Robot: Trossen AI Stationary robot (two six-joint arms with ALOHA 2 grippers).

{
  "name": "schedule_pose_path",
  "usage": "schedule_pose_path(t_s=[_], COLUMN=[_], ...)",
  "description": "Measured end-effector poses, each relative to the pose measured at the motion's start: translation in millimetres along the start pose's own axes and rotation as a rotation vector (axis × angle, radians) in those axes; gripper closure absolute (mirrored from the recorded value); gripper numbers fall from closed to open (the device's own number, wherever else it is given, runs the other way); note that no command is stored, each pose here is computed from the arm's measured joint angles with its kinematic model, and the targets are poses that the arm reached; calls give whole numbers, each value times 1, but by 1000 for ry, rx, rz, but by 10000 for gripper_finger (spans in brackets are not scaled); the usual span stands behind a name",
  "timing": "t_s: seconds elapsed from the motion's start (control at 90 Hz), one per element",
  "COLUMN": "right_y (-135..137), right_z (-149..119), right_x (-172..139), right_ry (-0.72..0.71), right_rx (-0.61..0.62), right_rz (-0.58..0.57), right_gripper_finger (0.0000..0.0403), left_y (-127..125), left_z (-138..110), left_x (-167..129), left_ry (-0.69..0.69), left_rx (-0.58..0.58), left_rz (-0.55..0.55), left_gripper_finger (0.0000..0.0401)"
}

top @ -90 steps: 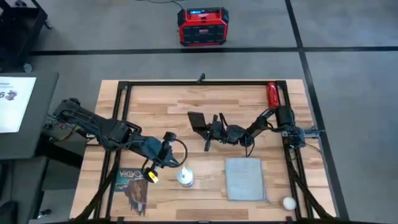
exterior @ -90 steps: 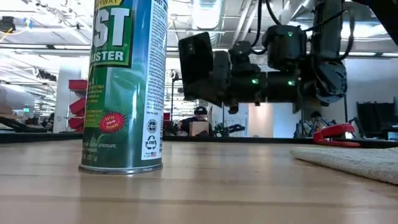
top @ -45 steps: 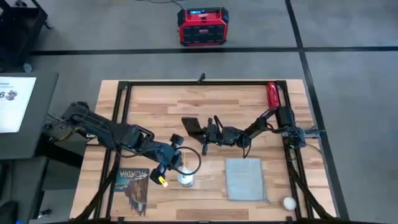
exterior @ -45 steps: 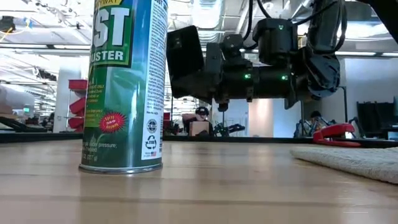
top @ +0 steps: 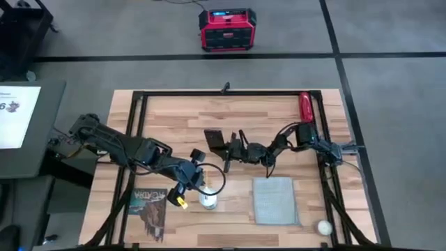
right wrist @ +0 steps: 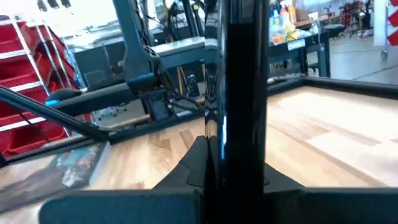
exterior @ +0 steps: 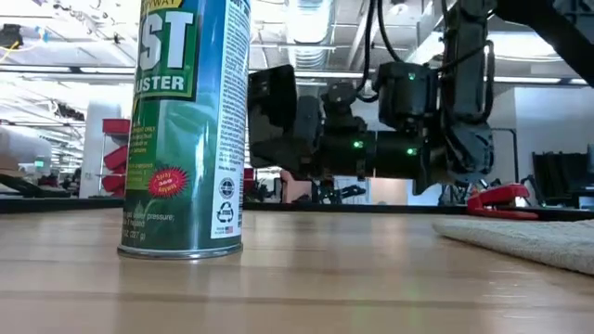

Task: Apply microfiber cloth
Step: Spray the back of the cellphone using the spray bottle

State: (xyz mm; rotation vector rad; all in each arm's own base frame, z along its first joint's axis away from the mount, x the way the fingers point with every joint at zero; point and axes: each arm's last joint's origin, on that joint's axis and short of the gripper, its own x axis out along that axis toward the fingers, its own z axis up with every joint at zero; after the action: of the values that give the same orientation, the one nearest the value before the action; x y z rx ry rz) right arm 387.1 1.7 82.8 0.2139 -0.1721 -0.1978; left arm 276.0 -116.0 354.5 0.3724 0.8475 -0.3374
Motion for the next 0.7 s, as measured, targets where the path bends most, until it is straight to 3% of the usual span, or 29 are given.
schedule_pose_path(t_s=[0.2,0.378,0.7], right_y=[0,0,1], right_z=[4,4,4], right_x=[6,6,6], right_ry=[-27,-26,-26], right_rx=[-22,-31,-33], right_rz=[3,2,4], right_gripper_finger=[391,391,391], left_y=[0,1,8], left_z=[0,-3,24], left_x=[6,24,17], left_ry=[17,139,164], left_rx=[9,16,66], left_rz=[-6,-25,-25], left_gripper_finger=[401,401,401])
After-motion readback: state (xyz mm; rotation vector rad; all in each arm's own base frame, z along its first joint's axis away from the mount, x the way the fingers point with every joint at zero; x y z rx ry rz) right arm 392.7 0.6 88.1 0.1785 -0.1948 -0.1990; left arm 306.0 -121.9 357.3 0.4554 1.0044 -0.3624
